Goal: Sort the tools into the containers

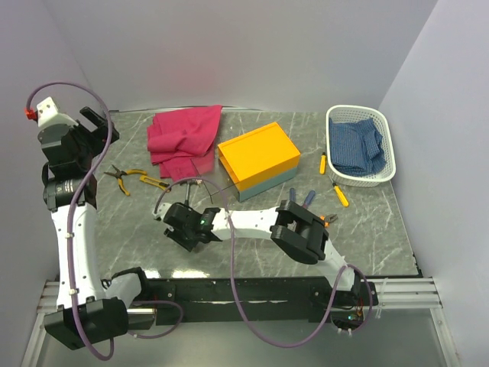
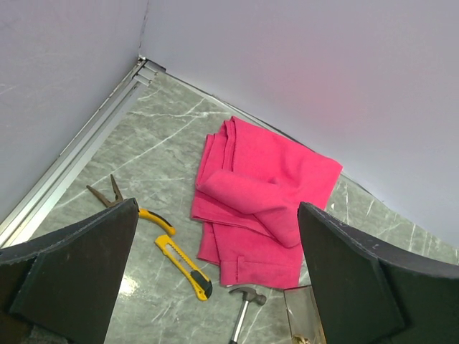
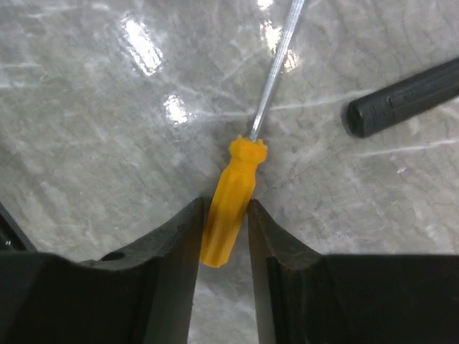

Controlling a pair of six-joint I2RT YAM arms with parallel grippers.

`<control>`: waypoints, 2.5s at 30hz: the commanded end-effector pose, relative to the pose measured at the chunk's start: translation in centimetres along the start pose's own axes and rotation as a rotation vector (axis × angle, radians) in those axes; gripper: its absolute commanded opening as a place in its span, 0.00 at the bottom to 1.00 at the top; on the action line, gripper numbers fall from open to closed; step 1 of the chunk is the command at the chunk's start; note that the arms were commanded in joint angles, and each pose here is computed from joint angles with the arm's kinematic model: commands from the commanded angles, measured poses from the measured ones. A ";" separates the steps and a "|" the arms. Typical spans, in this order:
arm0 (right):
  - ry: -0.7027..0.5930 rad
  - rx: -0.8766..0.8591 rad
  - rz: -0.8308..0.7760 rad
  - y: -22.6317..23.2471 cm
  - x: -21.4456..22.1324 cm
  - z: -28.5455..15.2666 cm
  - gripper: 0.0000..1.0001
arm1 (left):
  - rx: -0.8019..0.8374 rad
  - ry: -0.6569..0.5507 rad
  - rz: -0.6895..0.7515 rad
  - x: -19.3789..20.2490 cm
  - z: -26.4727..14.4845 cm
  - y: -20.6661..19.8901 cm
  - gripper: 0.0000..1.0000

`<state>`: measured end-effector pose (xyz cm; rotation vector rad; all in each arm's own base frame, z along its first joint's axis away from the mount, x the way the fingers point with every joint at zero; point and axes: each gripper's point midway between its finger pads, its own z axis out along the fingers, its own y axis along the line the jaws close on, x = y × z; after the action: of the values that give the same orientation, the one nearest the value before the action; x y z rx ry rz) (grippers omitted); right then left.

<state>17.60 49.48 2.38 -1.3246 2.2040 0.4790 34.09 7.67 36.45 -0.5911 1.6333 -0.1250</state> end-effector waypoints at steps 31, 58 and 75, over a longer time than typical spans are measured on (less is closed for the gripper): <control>-0.339 0.247 -0.362 -19.1 -10.9 -21.6 0.00 | 0.184 -0.055 -0.116 -3.4 2.0 -3.7 0.94; -0.188 0.307 -0.142 -22.6 -7.1 -15.5 0.39 | 0.210 0.033 -0.141 -0.6 3.5 -3.5 0.94; -0.153 0.461 0.101 -30.9 6.0 -28.1 1.00 | 0.361 0.135 -0.107 2.3 5.3 -6.7 0.96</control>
<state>35.46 24.62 23.47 -1.0493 1.9256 0.1824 40.51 4.00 34.51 -0.5192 1.6914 -0.4973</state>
